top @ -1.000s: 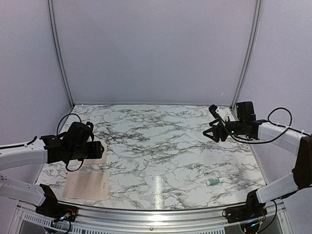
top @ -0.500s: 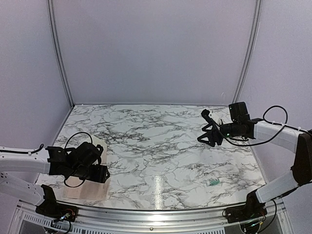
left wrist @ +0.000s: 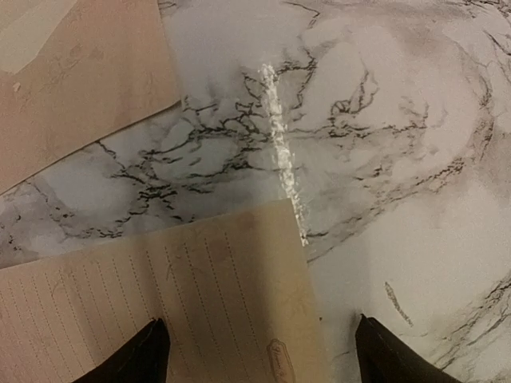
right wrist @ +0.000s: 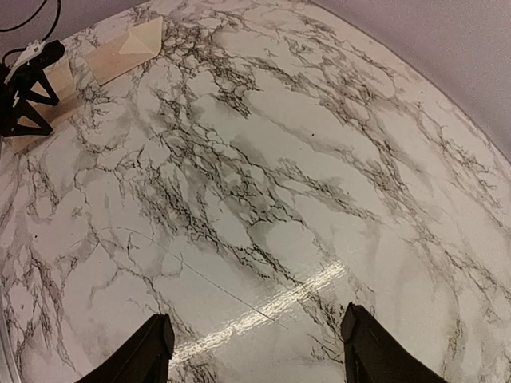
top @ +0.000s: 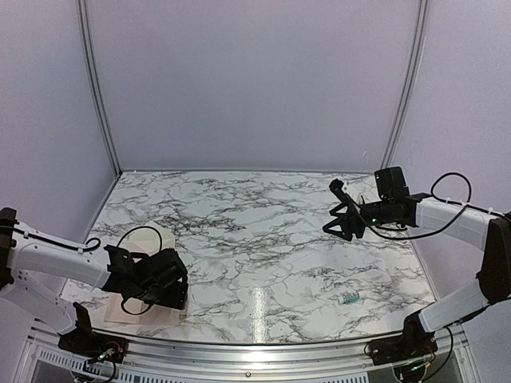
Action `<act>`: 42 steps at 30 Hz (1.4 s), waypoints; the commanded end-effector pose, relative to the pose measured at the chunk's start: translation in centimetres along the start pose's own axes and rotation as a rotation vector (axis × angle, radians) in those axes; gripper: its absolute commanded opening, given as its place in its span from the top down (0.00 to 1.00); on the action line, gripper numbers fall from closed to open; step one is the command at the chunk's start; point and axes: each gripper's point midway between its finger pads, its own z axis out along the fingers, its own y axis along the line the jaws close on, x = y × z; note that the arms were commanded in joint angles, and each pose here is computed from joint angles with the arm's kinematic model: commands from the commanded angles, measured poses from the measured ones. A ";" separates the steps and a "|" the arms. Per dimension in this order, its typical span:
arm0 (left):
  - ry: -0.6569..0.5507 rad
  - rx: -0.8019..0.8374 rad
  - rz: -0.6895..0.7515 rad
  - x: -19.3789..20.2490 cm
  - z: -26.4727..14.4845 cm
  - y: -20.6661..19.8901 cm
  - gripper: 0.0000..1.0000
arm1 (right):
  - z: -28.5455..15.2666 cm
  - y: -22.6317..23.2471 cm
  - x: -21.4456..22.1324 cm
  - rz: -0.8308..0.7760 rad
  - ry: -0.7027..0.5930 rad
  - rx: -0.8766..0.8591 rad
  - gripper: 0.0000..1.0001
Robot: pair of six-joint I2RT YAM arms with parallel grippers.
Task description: Place the letter into the envelope and seal it
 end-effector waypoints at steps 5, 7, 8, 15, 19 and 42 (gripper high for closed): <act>-0.009 0.219 0.063 -0.9 0.9 -8.5 0.17 | 0.0 0.1 -1.5 -0.016 -0.022 -0.017 0.32; -0.011 0.267 0.135 -1.1 0.9 -11.7 0.17 | 0.1 0.1 -1.4 -0.008 -0.016 -0.019 0.31; -0.008 0.287 0.174 -1.1 1.1 -13.3 0.17 | 0.1 0.0 -1.5 -0.005 -0.017 -0.019 0.31; -0.039 0.476 0.522 -0.1 0.2 -26.4 0.20 | 0.2 0.0 -1.6 0.025 -0.019 -0.034 0.31; -0.186 0.497 0.593 -1.9 -3.1 -27.3 0.19 | 0.3 0.2 -1.5 0.031 -0.016 -0.045 0.30; -0.307 0.502 -0.602 -3.6 -5.2 -7.2 0.24 | 8.3 15.5 4.3 -0.339 0.293 -0.355 0.92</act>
